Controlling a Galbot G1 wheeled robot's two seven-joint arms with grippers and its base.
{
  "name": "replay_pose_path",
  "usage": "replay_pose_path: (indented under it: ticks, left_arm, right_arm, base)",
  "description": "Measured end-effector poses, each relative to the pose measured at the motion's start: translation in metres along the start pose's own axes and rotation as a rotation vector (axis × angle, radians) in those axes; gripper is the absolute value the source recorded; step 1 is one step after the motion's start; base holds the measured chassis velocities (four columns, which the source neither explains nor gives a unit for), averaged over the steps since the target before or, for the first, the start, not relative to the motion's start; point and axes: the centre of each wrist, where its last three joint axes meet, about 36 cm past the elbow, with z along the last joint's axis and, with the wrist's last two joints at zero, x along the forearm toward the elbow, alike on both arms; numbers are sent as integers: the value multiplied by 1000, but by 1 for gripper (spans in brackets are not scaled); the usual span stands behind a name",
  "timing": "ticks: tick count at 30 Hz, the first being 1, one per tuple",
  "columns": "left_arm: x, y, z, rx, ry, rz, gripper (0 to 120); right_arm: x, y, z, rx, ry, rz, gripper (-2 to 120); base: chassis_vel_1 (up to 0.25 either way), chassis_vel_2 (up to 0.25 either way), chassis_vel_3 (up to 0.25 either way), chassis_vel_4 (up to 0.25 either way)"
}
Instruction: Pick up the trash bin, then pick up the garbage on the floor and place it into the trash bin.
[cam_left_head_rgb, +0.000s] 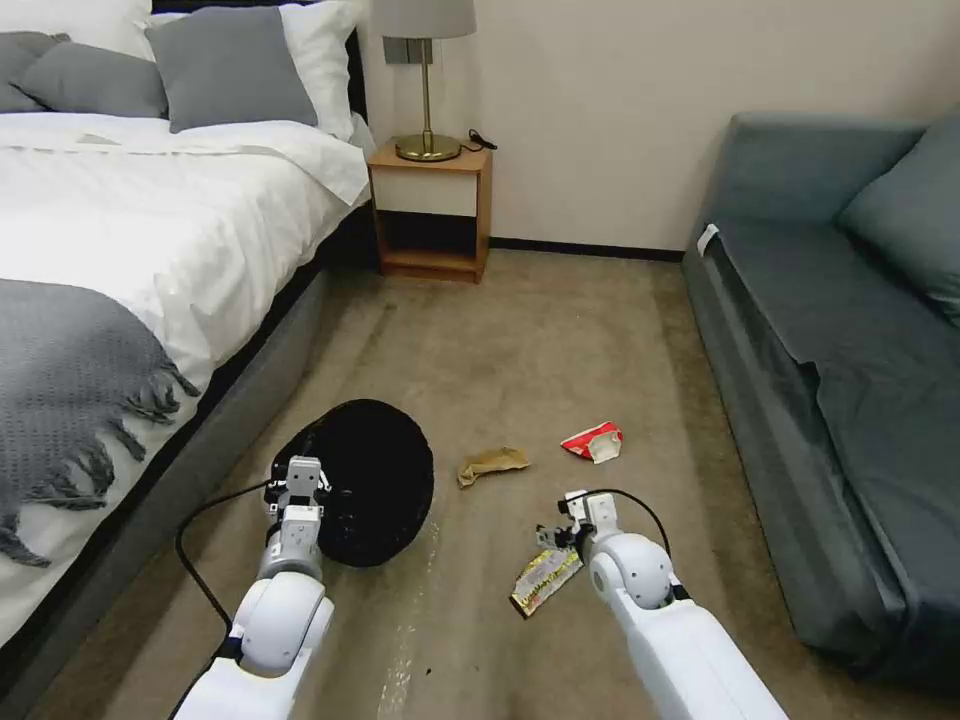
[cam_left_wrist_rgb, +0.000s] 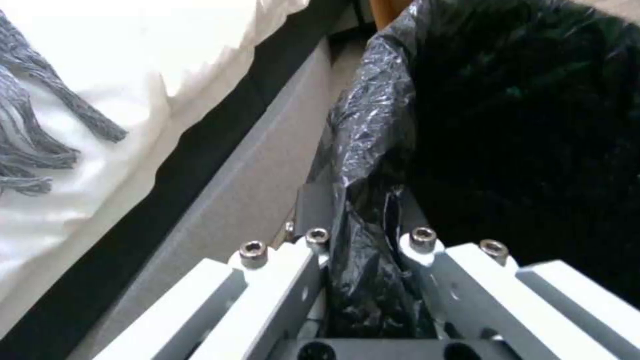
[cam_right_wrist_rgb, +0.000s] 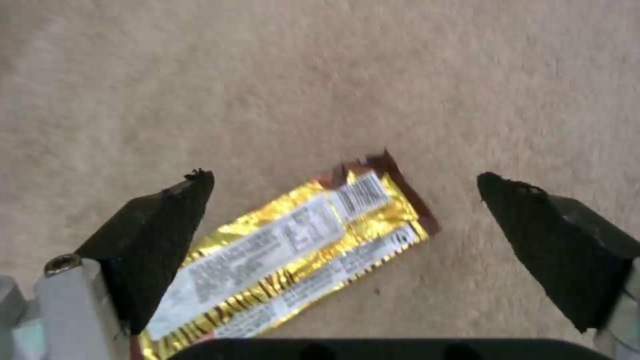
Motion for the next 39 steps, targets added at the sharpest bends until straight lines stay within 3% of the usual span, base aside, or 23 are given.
replay_pose_path:
  ticks: [13, 29, 39]
  left_arm:
    - [1, -2, 4, -1, 12, 4, 4]
    - [-1, -4, 7, 4, 16, 6, 4]
    - [-1, -6, 8, 4, 18, 8, 4]
  right_arm:
    - [-27, 3, 22, 24, 63, 29, 100]
    - [-53, 23, 44, 161, 65, 41, 100]
    - [-62, 20, 53, 185, 74, 46, 100]
  base:
    - [0, 0, 0, 0]
    - [0, 0, 0, 0]
    - [0, 0, 0, 0]
